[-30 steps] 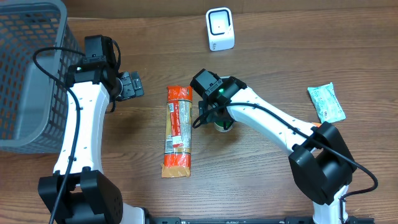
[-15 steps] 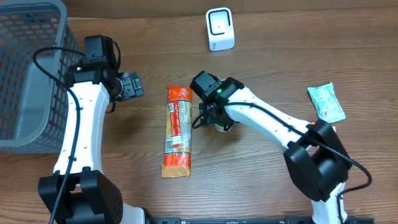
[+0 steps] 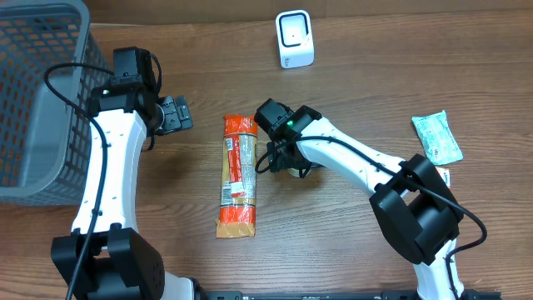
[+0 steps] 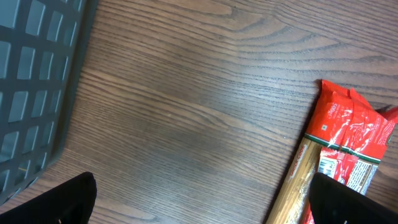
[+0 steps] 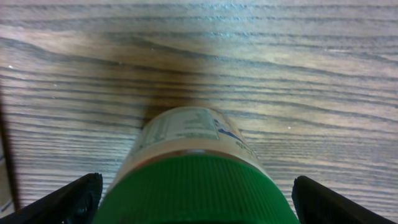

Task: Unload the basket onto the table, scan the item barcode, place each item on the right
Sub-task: 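Lift the green-lidded jar with the right gripper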

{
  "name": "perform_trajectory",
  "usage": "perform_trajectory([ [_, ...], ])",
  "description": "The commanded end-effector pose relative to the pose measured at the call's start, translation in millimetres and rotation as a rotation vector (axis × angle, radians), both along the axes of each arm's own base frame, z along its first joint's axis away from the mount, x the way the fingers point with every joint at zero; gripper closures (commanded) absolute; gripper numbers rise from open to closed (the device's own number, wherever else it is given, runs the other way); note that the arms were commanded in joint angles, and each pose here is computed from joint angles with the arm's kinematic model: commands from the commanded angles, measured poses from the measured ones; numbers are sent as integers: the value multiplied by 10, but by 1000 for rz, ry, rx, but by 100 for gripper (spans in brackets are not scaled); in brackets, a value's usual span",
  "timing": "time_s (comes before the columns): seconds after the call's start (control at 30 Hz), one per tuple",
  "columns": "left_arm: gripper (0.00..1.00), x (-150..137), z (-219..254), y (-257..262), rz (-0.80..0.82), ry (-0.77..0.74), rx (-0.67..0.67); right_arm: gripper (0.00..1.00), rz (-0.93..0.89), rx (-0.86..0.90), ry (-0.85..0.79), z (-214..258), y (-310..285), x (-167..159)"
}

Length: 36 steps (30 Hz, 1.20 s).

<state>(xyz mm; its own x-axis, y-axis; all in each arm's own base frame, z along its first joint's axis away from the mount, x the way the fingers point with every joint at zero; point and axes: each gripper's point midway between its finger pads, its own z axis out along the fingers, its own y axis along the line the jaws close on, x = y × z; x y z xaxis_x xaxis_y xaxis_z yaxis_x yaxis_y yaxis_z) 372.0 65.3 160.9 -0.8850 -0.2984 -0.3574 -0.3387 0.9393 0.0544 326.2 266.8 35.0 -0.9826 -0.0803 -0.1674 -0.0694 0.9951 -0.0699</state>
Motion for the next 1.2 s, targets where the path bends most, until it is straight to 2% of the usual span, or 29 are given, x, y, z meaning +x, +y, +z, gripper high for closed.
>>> perform_trajectory([
  [0.0,0,-15,-22,23,-2,8,7,0,-15,3,-6,-4,-58,60],
  [0.13,0,-15,-21,22,-3,8,7,0,-29,36,23,-15,-96,90],
  [0.23,0,-15,-22,22,-3,8,7,0,39,73,61,-23,-25,40],
  [0.87,0,-14,-21,22,-3,8,7,1,40,83,50,-121,-8,33],
  [0.97,0,-14,-21,22,-3,8,7,9,36,83,51,-179,-22,17],
  [1.17,0,-15,-21,22,-3,8,7,20,36,84,50,-179,-20,19],
])
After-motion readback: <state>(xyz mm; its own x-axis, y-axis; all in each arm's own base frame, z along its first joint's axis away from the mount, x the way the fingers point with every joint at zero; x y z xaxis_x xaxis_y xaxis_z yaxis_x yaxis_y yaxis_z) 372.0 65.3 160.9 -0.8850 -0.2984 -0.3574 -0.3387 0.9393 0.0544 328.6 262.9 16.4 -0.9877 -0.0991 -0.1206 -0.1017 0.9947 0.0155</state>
